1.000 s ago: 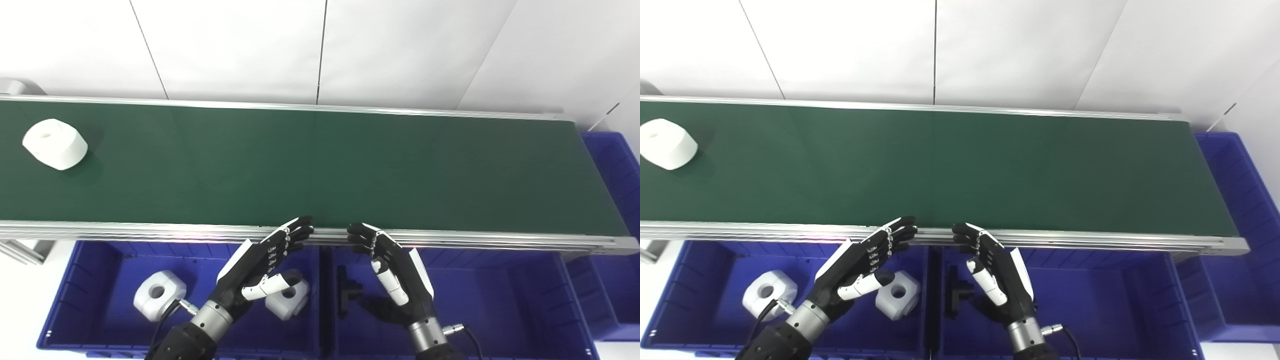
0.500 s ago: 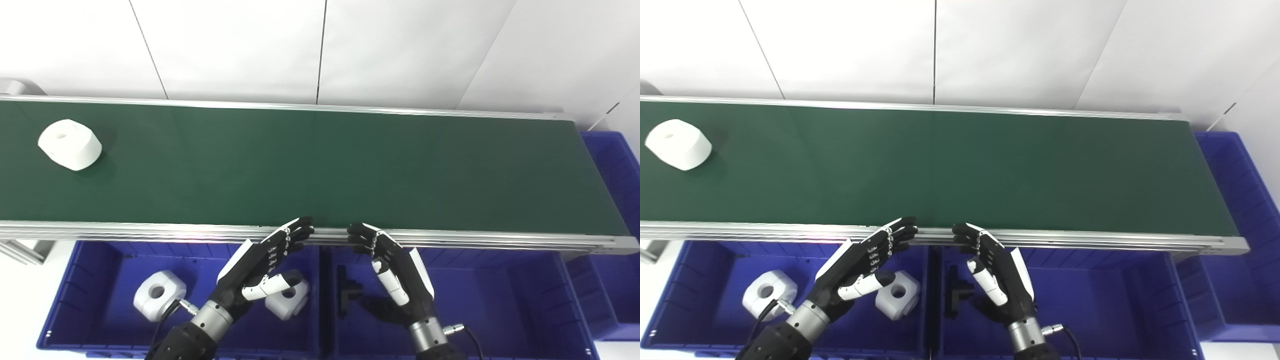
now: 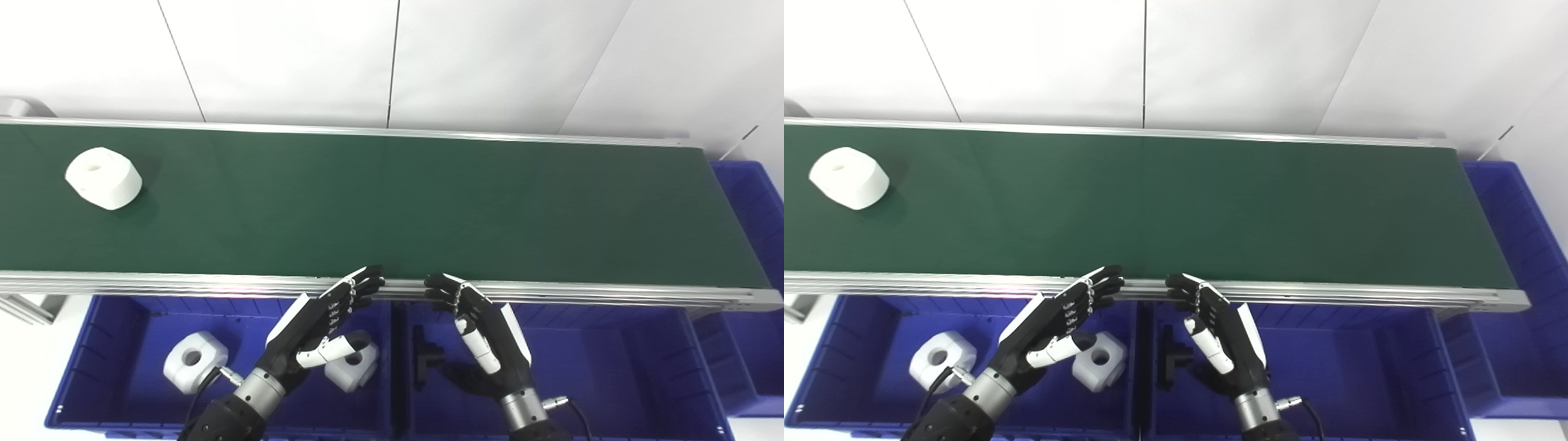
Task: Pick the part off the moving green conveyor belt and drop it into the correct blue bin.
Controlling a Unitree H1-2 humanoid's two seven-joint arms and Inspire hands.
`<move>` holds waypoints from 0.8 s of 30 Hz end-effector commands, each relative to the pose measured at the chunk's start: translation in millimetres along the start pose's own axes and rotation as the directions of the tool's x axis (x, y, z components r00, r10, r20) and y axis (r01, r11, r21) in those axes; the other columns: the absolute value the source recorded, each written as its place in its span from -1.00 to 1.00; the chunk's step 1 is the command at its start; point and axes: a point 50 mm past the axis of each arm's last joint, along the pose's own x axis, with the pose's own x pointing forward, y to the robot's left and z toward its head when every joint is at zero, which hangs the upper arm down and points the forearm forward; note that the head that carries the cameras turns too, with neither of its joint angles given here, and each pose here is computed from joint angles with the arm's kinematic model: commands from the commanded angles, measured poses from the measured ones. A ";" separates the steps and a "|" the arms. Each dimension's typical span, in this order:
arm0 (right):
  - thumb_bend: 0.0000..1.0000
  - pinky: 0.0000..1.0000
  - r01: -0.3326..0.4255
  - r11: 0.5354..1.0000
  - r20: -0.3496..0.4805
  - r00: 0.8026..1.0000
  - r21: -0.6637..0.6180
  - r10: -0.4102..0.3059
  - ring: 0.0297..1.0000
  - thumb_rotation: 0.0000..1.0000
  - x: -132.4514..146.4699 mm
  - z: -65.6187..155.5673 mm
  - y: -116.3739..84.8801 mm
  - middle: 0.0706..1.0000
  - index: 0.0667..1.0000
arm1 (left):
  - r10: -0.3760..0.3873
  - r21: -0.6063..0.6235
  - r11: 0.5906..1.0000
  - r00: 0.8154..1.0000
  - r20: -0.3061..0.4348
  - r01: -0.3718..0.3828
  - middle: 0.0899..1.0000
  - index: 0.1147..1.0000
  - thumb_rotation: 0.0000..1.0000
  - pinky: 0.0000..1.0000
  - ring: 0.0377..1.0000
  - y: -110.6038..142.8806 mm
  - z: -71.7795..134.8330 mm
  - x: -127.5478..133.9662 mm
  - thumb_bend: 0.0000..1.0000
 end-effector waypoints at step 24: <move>0.54 0.47 -0.014 1.000 0.019 1.000 0.001 0.014 0.54 0.76 -2.2 -6.9 -12.6 0.57 0.53 | -0.007 0.062 0.998 0.918 0.395 -0.019 0.74 0.68 0.22 0.75 0.77 -14.0 92.4 6.2 0.66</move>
